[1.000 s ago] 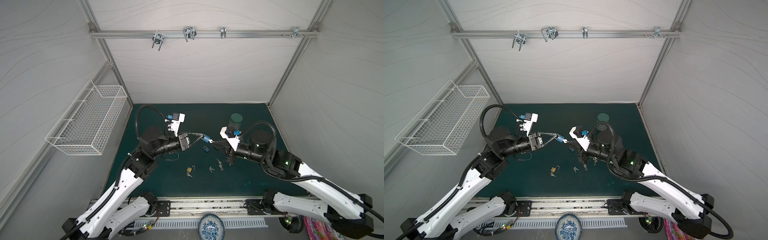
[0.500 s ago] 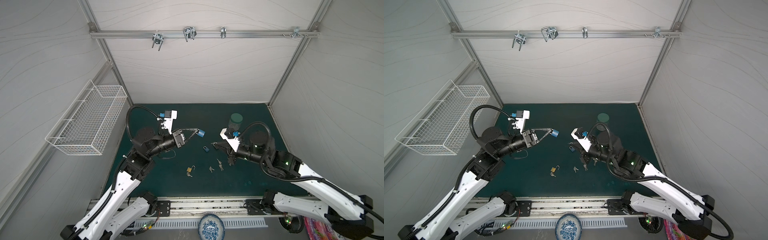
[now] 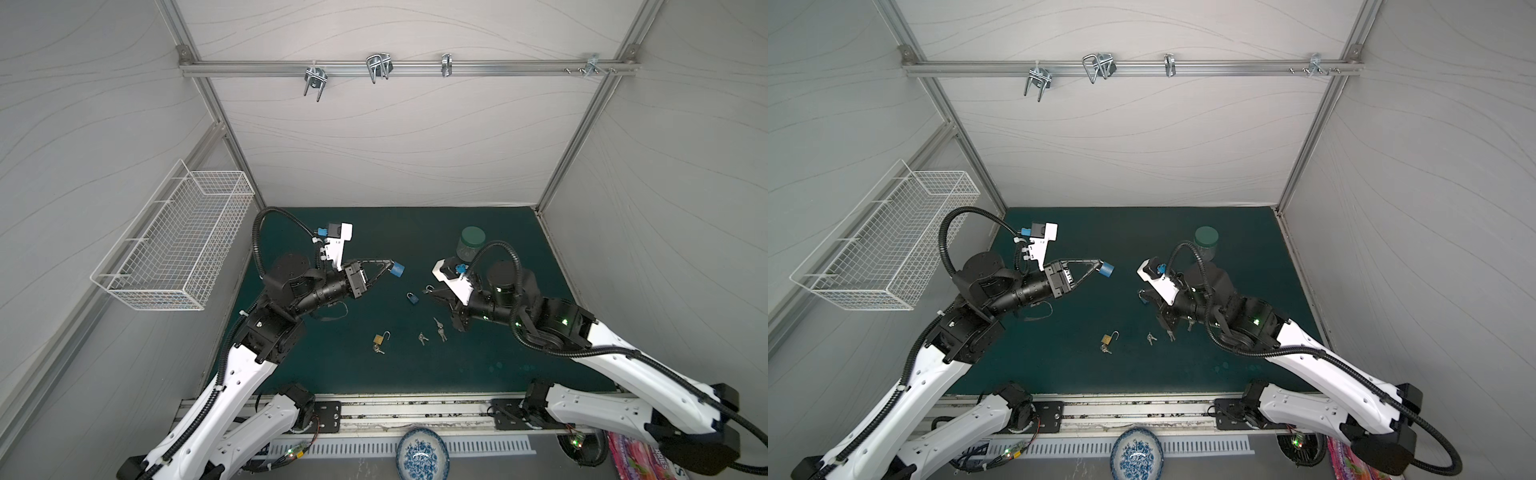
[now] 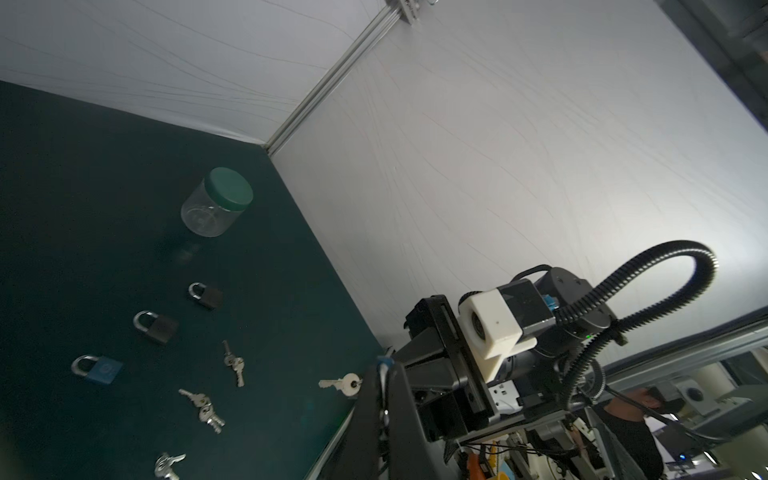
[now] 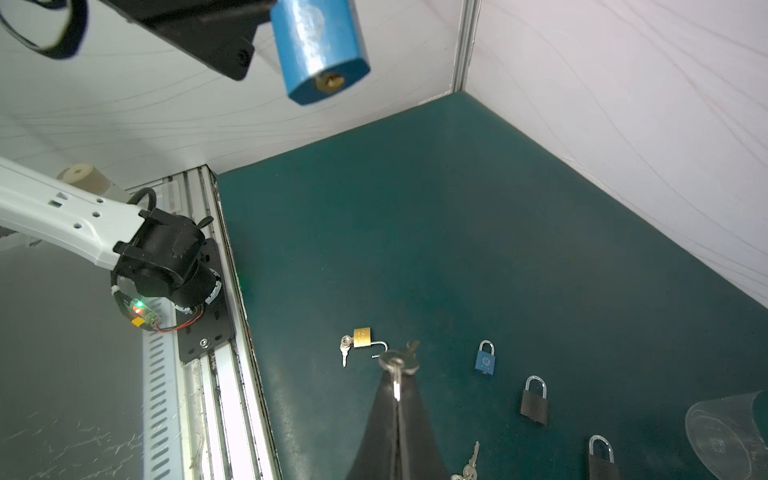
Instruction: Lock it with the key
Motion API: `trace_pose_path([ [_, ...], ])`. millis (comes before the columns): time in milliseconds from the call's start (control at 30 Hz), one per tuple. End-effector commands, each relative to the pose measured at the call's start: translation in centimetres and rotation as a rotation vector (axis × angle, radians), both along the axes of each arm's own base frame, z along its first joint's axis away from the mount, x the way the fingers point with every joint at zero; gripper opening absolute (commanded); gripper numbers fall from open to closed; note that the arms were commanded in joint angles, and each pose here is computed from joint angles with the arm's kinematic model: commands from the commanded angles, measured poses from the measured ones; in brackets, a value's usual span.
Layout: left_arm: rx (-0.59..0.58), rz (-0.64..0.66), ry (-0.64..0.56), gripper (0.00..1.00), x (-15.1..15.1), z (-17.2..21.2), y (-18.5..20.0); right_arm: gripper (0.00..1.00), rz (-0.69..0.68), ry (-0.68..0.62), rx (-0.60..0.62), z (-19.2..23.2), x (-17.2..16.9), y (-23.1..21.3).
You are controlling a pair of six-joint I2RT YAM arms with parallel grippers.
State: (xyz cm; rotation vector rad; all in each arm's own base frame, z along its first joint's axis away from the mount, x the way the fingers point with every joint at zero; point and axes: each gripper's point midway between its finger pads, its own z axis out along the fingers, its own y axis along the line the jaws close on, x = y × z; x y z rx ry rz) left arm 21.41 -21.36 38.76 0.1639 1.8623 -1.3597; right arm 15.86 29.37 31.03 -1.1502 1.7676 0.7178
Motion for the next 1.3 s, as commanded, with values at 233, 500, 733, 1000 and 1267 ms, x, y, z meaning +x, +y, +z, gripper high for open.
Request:
trace_pose_path([
  [233,0.325,0.269,0.161,0.00,1.9,-8.2,4.9,0.00,-0.013,0.372,-0.229,-10.4,-1.5,0.9],
  [500,0.318,0.338,0.342,0.00,2.7,-14.3,6.1,0.00,-0.116,0.539,-0.335,-17.2,-1.5,1.6],
  [733,0.243,0.338,0.453,0.00,2.9,-17.1,7.1,0.00,-0.162,0.591,-0.416,-21.7,-1.1,3.9],
  [1000,0.145,0.367,0.535,0.00,2.8,-18.5,9.2,0.00,-0.280,0.565,-0.403,-23.7,1.6,5.3],
  [1267,0.139,0.367,0.545,0.00,2.6,-18.8,9.4,0.00,-0.311,0.577,-0.425,-25.7,3.0,6.1],
])
